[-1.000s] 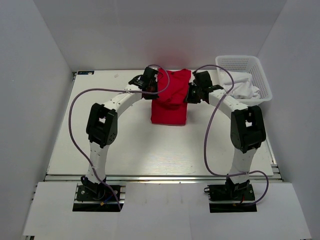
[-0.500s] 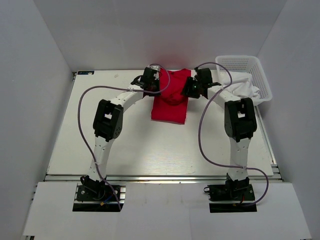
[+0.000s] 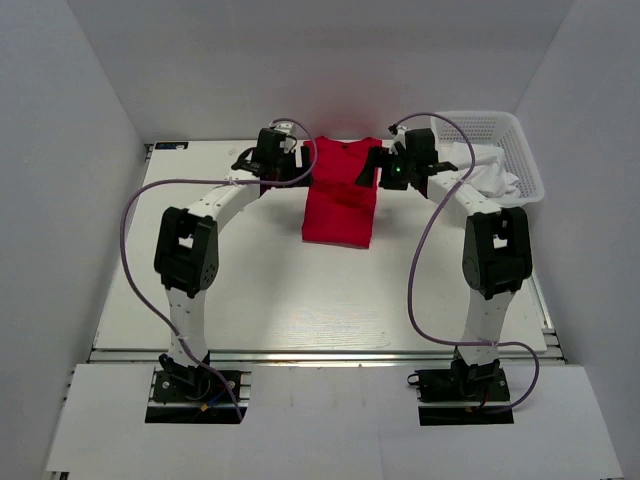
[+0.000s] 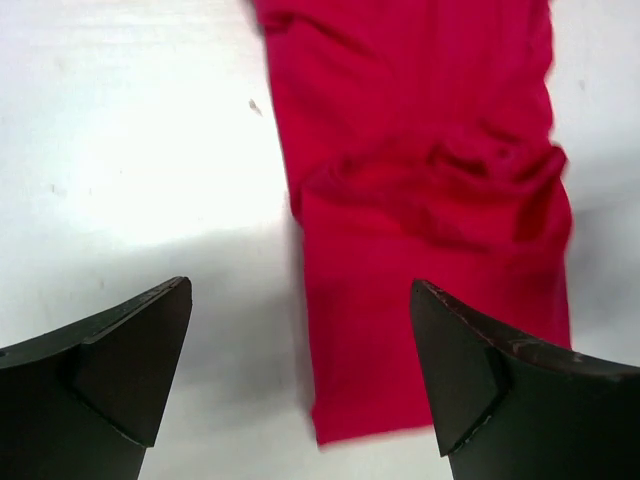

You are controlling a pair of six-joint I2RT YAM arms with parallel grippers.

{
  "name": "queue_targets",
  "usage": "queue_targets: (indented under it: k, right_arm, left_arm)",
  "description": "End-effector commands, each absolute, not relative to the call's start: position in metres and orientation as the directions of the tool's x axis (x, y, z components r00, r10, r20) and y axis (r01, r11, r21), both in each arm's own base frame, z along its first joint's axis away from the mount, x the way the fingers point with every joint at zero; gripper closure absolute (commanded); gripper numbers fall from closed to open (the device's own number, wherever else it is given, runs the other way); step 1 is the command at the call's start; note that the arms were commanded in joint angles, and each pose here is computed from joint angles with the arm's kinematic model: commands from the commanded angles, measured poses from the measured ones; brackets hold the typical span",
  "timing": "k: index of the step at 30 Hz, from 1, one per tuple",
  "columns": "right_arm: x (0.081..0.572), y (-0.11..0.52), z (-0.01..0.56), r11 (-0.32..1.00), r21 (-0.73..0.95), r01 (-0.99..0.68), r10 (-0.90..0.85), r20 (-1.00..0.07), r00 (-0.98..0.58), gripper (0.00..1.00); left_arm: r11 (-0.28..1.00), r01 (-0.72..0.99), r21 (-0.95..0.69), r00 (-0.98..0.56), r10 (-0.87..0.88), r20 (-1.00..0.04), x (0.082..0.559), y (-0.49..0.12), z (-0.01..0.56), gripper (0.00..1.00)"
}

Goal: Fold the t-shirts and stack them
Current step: Fold the folded rectangular tshirt in 1/3 of the way

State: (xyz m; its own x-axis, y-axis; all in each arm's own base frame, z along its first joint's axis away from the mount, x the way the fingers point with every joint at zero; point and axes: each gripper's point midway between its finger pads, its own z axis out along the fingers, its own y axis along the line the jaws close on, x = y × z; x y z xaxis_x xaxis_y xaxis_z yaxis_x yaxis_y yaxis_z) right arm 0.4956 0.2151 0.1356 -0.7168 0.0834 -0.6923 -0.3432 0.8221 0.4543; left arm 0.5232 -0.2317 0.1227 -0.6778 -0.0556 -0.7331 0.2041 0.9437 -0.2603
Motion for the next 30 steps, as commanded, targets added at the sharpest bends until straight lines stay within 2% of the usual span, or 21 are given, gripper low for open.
queue_targets:
  k: [1, 4, 6, 7, 10, 11, 12, 14, 15, 18, 25, 30]
  right_arm:
    - [0.47, 0.236, 0.154, 0.749, 0.453, -0.483, 0.007, -0.736, -0.677, 0.1]
    - [0.45, 0.253, 0.145, 0.692, 0.478, -0.54, -0.041, -0.722, -0.691, 0.1]
    - [0.447, 0.263, 0.139, 0.667, 0.495, -0.557, -0.057, -0.712, -0.7, 0.1]
    - [0.443, 0.273, 0.127, 0.643, 0.517, -0.565, -0.077, -0.691, -0.719, 0.1]
    - [0.447, 0.287, 0.127, 0.623, 0.53, -0.576, -0.082, -0.687, -0.722, 0.1]
    - [0.446, 0.293, 0.11, 0.614, 0.548, -0.568, -0.097, -0.662, -0.743, 0.1]
    - [0.456, 0.297, 0.119, 0.61, 0.544, -0.576, -0.081, -0.681, -0.728, 0.1]
    - [0.463, 0.302, 0.097, 0.617, 0.552, -0.56, -0.086, -0.66, -0.746, 0.1]
    - [0.477, 0.305, 0.11, 0.618, 0.547, -0.565, -0.06, -0.684, -0.727, 0.1]
    - [0.497, 0.309, 0.078, 0.645, 0.553, -0.528, -0.054, -0.656, -0.753, 0.1]
    - [0.566, 0.31, 0.098, 0.683, 0.548, -0.483, 0.126, -0.739, -0.661, 0.1]
    - [0.562, 0.307, 0.107, 0.663, 0.57, -0.486, 0.124, -0.723, -0.679, 0.1]
  left_arm:
    - [0.919, 0.274, -0.283, -0.626, -0.053, -0.778, 0.495, -0.234, 0.167, 0.0]
    - [0.919, 0.278, -0.281, -0.683, -0.017, -0.73, 0.461, -0.232, 0.141, 0.0]
    - [0.909, 0.29, -0.299, -0.692, -0.017, -0.722, 0.443, -0.233, 0.144, 0.0]
    - [0.897, 0.304, -0.322, -0.731, 0.003, -0.682, 0.424, -0.234, 0.127, 0.0]
    - [0.885, 0.312, -0.346, -0.744, 0.001, -0.668, 0.398, -0.228, 0.12, 0.0]
    - [0.882, 0.306, -0.358, -0.754, -0.005, -0.657, 0.39, -0.226, 0.118, 0.0]
    - [0.886, 0.297, -0.356, -0.77, 0.002, -0.638, 0.378, -0.221, 0.105, 0.0]
    - [0.882, 0.294, -0.368, -0.776, -0.004, -0.63, 0.364, -0.217, 0.105, 0.0]
    - [0.887, 0.284, -0.365, -0.793, 0.003, -0.61, 0.354, -0.212, 0.094, 0.0]
    - [0.892, 0.261, -0.368, -0.802, -0.012, -0.597, 0.34, -0.205, 0.09, 0.0]
    - [0.9, 0.268, -0.342, -0.802, 0.012, -0.597, 0.336, -0.199, 0.091, 0.0]
    - [0.9, 0.284, -0.33, -0.797, 0.03, -0.604, 0.342, -0.202, 0.093, 0.0]
